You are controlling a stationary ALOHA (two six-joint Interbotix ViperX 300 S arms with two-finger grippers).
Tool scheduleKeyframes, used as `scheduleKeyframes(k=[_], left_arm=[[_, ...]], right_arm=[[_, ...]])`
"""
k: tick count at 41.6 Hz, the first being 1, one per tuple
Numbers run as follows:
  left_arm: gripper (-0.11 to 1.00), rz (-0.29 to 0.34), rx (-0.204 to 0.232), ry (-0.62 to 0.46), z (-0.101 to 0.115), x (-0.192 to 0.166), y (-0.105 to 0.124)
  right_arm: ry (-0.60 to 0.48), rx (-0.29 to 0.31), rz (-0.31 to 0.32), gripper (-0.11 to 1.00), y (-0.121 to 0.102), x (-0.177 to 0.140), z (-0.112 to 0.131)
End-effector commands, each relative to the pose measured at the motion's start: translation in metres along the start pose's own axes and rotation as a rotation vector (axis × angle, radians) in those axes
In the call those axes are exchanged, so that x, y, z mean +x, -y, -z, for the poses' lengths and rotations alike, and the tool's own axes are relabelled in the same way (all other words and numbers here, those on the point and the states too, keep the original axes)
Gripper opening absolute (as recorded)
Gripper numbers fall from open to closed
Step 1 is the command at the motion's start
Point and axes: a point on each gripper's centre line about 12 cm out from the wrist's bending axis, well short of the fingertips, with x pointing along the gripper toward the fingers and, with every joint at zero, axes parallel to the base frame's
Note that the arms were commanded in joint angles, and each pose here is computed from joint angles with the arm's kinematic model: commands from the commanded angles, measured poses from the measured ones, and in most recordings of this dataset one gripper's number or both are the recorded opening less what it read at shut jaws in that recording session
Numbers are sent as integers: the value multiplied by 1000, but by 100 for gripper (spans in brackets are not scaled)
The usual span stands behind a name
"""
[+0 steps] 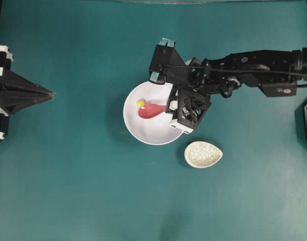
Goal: Scoop the yellow hexagonal prism block from the bowl with a spoon using the right arm.
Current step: 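Lower the spoon into the bowl and push it under the yellow block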
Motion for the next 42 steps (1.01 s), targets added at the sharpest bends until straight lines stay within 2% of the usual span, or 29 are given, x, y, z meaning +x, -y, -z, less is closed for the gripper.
scheduleKeyframes(k=[1,42], left_arm=[[1,0,0,23,-7,1,0],[1,0,-2,29,-8,1,0]], right_arm=[[54,-12,-7,24,-4,-9,-13],[90,4,1,24,3,-18,-20]])
